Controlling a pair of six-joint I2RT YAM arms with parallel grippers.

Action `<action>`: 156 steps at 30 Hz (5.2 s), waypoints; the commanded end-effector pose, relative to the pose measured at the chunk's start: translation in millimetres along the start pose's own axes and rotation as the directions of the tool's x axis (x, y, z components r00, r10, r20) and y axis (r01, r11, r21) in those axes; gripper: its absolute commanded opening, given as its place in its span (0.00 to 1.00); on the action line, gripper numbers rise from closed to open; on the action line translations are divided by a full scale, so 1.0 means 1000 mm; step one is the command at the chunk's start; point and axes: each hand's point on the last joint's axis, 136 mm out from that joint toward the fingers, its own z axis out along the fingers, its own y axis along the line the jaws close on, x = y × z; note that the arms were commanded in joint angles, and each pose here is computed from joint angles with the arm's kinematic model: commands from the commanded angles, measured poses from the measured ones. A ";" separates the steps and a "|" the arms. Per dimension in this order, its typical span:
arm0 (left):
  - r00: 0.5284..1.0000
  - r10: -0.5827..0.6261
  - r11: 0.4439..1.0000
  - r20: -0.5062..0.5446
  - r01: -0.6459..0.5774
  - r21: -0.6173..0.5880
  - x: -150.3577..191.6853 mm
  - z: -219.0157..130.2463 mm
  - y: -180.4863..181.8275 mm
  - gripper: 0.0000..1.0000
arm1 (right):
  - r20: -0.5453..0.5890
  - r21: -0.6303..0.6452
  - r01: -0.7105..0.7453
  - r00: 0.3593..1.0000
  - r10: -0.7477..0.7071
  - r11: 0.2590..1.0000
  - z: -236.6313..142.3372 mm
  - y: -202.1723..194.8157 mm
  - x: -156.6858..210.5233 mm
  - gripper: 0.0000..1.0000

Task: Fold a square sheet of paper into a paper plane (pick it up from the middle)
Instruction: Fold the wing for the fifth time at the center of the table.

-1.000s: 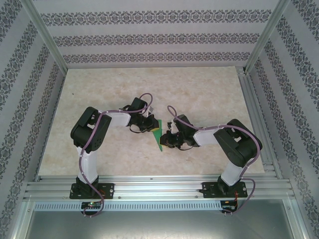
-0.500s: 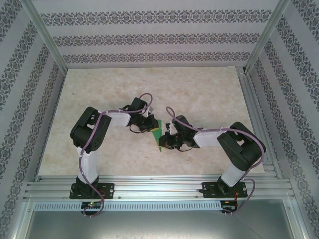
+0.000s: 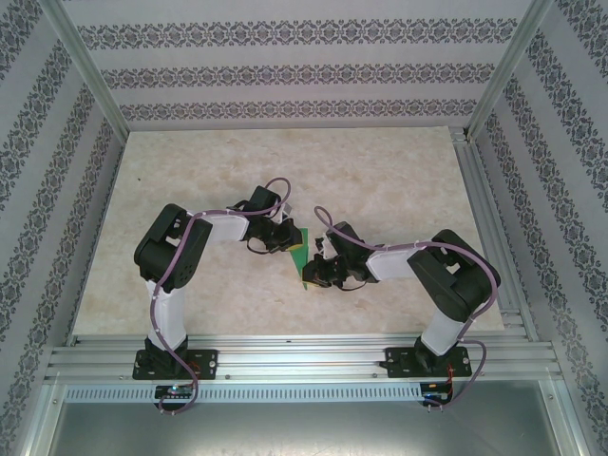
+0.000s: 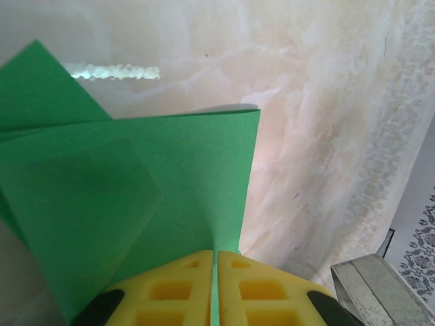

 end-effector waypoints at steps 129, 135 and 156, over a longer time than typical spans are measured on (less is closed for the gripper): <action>0.996 0.085 0.976 0.006 -0.085 0.199 0.029 -0.033 -0.031 0.14 | -0.017 0.177 -0.108 0.994 0.112 0.978 0.020 -0.045 0.014 0.00; 0.998 0.060 0.986 -0.014 -0.057 0.159 0.026 -0.012 -0.007 0.13 | -0.025 0.183 -0.108 0.993 0.115 0.977 0.021 -0.046 0.016 0.00; 0.992 0.051 0.992 0.113 -0.063 0.110 -0.052 -0.021 0.023 0.12 | -0.132 0.291 -0.077 0.984 0.119 0.954 0.018 -0.068 0.047 0.00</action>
